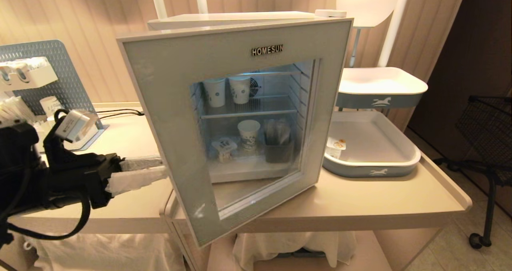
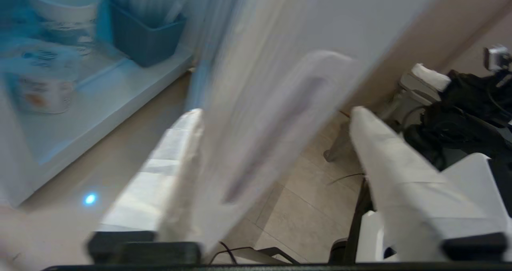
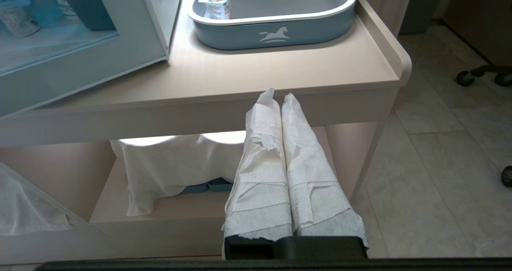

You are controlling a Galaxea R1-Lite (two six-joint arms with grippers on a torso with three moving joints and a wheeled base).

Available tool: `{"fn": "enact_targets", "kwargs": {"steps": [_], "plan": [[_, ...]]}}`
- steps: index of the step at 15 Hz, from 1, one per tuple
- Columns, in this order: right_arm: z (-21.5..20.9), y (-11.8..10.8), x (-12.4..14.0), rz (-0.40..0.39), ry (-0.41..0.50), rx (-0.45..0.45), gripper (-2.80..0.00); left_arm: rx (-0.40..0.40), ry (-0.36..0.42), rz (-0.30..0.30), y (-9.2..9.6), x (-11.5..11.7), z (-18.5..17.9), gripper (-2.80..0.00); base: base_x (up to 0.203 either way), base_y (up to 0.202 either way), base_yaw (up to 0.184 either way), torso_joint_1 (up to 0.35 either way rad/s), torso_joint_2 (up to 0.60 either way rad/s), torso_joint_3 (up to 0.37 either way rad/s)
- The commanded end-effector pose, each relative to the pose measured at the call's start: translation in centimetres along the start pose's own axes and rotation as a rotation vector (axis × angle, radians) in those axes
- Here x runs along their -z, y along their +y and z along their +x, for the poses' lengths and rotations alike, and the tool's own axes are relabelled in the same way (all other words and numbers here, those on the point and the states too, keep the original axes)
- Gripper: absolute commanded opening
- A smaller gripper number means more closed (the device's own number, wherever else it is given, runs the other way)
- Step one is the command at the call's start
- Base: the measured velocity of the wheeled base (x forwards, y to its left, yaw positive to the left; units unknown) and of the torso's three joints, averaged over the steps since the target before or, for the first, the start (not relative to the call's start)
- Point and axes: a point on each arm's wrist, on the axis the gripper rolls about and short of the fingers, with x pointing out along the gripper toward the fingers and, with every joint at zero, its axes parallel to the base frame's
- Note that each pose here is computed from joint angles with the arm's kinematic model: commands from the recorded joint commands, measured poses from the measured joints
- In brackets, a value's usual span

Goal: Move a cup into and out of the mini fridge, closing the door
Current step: Open the freezer door

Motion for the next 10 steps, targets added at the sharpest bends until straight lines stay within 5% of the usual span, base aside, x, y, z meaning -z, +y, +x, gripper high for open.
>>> {"fn": "enact_targets", "kwargs": {"steps": [1, 6, 10], "plan": [[0.0, 0.0, 0.0, 0.000, 0.002, 0.000, -2.80, -0.051, -0.020, 0.001, -0.1, 0.0, -1.4, -2.80, 0.000, 0.000, 0.000, 0.000, 0.00, 0.000], [0.0, 0.0, 0.0, 0.000, 0.003, 0.000, -2.80, -0.104, 0.005, -0.102, 4.7, 1.3, -0.8, -2.80, 0.000, 0.000, 0.000, 0.000, 0.00, 0.000], [0.0, 0.0, 0.0, 0.000, 0.002, 0.000, -2.80, -0.029, 0.077, -0.122, 4.5, 2.4, 3.9, -2.80, 0.000, 0.000, 0.000, 0.000, 0.00, 0.000]]}}
